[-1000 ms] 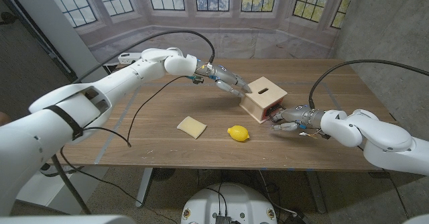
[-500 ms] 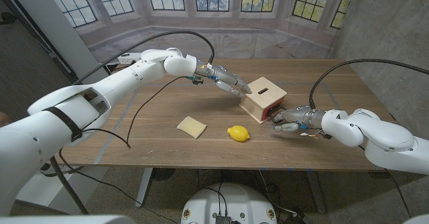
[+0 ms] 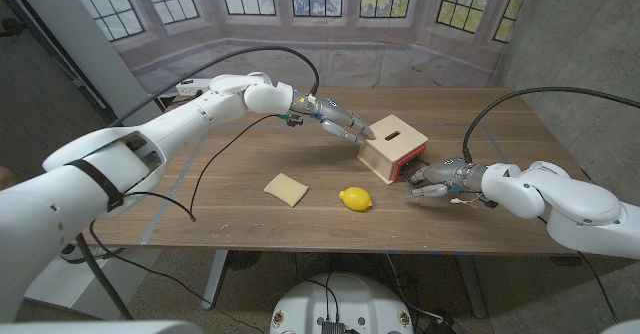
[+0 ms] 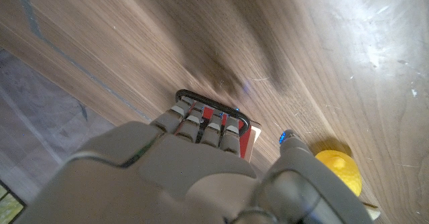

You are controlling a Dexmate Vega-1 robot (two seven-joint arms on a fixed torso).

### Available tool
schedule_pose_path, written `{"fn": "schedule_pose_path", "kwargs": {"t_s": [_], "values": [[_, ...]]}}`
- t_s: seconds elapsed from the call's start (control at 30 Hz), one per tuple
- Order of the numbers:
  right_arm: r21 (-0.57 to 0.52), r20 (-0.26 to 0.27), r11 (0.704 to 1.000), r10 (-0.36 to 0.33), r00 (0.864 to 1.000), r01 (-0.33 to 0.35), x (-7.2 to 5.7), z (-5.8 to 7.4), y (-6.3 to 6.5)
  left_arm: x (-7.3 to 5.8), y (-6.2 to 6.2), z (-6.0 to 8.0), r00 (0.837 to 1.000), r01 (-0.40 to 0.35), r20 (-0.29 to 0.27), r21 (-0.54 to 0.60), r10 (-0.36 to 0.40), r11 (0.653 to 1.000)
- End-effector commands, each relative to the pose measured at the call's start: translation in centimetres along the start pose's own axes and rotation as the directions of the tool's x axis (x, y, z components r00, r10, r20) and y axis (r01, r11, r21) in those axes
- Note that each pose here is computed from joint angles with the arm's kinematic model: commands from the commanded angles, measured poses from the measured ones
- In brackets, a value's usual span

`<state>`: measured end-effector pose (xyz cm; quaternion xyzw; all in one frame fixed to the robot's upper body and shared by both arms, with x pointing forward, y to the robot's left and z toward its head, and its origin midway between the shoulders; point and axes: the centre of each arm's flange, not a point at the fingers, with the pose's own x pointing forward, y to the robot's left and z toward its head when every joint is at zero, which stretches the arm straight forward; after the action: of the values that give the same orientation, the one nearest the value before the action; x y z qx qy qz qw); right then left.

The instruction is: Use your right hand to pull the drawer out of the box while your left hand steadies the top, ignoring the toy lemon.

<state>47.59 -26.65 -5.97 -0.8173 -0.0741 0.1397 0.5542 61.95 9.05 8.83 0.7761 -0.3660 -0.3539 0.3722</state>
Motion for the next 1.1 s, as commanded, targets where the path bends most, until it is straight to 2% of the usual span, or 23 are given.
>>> {"fn": "schedule_pose_path", "kwargs": {"t_s": [0.03,0.6,1.1], "values": [[0.003,-0.011,1.000,0.029,1.000,-0.028,0.2,-0.2,0.1,0.0,-0.2,-0.3,1.000,0.000,0.003,-0.006,0.000,1.000],[0.017,-0.056,0.997,0.071,0.996,-0.070,-1.0,-1.0,1.1,0.3,-0.4,-0.4,1.000,0.005,0.009,-0.007,-0.005,1.000],[0.015,-0.073,0.995,0.097,0.993,-0.096,-1.3,-1.4,1.2,0.2,-0.8,-0.6,1.000,0.009,0.008,-0.021,-0.009,1.000]]}}
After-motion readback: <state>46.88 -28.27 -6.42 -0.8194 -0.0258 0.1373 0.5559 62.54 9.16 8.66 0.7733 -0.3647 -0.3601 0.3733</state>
